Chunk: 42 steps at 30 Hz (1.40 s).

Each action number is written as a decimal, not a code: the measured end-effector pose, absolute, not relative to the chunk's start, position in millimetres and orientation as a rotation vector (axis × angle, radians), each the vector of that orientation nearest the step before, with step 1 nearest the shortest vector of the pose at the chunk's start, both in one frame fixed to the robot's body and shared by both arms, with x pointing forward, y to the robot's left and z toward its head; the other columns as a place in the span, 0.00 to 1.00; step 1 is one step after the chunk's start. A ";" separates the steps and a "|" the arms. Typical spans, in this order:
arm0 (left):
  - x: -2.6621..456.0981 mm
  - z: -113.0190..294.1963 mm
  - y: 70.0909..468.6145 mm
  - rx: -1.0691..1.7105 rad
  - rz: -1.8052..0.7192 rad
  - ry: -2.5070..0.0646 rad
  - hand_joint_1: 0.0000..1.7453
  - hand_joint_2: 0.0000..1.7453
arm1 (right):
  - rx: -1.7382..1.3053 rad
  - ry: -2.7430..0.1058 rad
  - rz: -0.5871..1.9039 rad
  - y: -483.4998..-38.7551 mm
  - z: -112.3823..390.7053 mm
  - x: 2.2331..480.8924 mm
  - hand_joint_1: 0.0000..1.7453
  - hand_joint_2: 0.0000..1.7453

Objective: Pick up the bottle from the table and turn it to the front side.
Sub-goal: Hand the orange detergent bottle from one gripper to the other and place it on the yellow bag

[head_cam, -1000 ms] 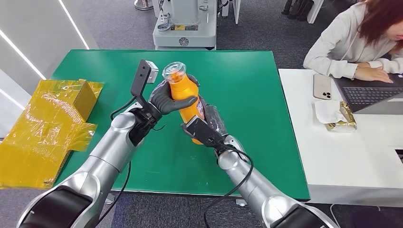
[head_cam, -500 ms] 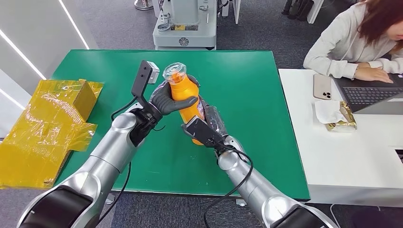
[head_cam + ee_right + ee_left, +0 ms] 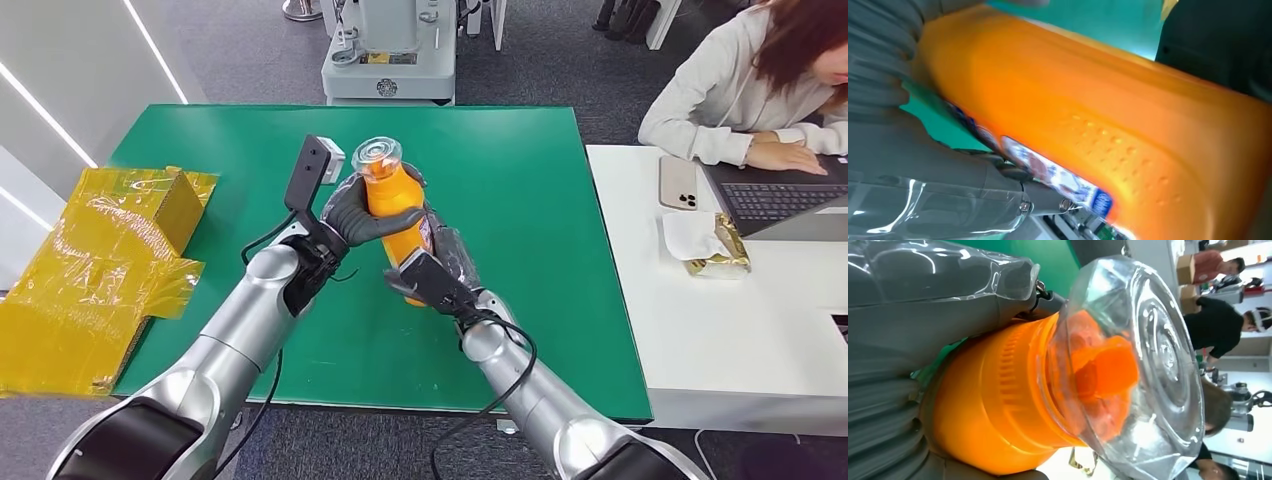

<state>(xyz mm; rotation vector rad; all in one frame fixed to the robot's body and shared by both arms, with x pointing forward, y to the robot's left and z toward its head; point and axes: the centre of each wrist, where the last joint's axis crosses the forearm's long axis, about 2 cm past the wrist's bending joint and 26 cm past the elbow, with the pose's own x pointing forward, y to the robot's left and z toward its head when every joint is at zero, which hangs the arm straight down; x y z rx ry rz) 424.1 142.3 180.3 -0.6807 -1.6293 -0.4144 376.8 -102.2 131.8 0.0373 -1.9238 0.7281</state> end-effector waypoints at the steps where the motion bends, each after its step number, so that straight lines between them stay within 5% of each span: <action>1: 423.9 180.1 142.3 -0.675 -0.418 -1.637 1.00 1.00 | 0.053 -1.923 0.712 -103.7 129.1 374.7 0.00 1.00; 26: 420.0 178.4 142.4 -0.605 -0.451 -1.711 1.00 1.00 | 0.151 -1.966 0.564 -120.7 105.1 327.5 0.00 1.00; 42: 431.4 200.5 156.3 -0.132 -0.617 -1.973 1.00 1.00 | 0.164 -2.122 0.363 -130.0 112.1 298.9 0.00 1.00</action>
